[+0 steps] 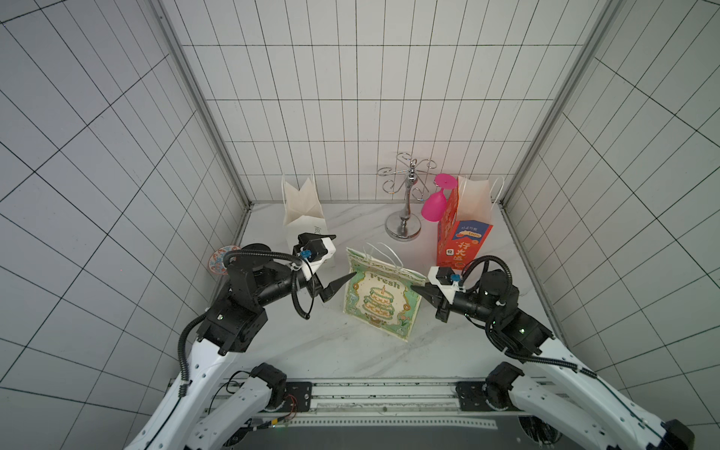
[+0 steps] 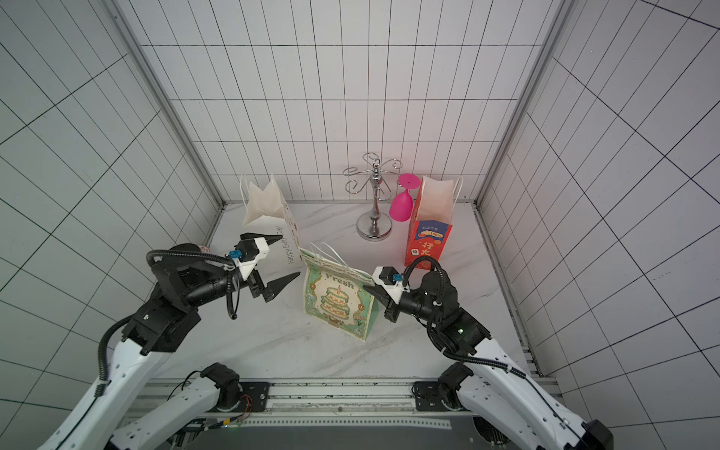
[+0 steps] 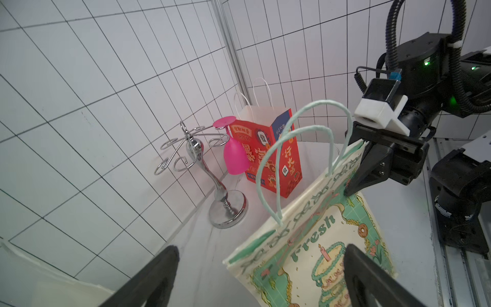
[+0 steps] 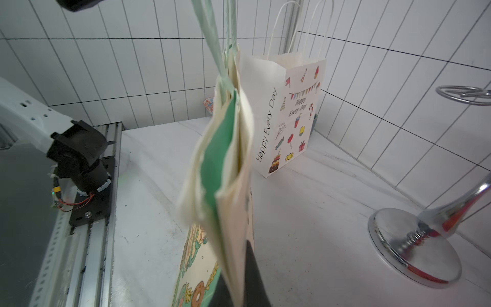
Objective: Put away the paper bag
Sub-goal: Press the paper bag.
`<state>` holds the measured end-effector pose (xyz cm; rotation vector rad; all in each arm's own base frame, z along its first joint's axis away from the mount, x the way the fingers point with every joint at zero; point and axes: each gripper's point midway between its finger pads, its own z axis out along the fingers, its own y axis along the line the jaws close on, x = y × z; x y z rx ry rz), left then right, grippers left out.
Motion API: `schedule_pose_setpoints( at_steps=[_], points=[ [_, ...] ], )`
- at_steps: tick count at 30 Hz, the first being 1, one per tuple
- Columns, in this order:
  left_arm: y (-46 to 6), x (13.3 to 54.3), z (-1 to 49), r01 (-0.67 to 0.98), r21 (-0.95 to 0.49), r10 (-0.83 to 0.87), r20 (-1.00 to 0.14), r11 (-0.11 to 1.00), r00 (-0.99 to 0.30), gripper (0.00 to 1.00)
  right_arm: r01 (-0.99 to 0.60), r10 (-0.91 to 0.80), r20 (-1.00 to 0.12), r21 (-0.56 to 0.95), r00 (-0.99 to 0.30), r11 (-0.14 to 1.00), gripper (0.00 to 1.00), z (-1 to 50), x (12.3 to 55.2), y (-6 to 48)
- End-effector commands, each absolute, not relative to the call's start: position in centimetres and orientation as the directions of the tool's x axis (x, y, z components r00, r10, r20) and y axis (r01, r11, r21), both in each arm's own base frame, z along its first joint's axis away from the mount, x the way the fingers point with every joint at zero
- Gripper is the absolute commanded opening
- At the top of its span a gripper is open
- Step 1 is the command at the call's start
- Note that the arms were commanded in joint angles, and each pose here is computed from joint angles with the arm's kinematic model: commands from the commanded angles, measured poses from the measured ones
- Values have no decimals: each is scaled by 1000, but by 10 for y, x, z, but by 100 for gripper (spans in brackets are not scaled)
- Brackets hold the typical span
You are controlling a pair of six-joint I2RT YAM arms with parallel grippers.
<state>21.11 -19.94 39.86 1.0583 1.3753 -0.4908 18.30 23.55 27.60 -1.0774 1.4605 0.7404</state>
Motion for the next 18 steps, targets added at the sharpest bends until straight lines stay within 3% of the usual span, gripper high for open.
schedule_pose_setpoints(
  at_steps=[1, 4, 10, 15, 18],
  points=[
    [-198, 216, 362, 840, 307, 421, -901, 448, 105, 98, -946, -216, -969, -177, 119, 273, 0, 304, 150, 229],
    [-205, 205, 353, 877, 271, 394, -913, 395, 105, 98, -944, -209, -966, -203, 150, 261, 0, 316, 134, 219],
    [-222, 154, 353, 972, 184, 233, -961, 148, 147, 98, -957, -187, -968, -204, 166, 205, 0, 335, 110, 212],
    [-230, 141, 356, 990, 139, 139, -981, 29, 134, 98, -965, -159, -970, -208, 183, 163, 0, 344, 98, 212],
    [-233, 129, 363, 990, 128, 57, -990, -67, 132, 93, -969, -152, -972, -203, 182, 142, 0, 350, 97, 214]
  ],
)
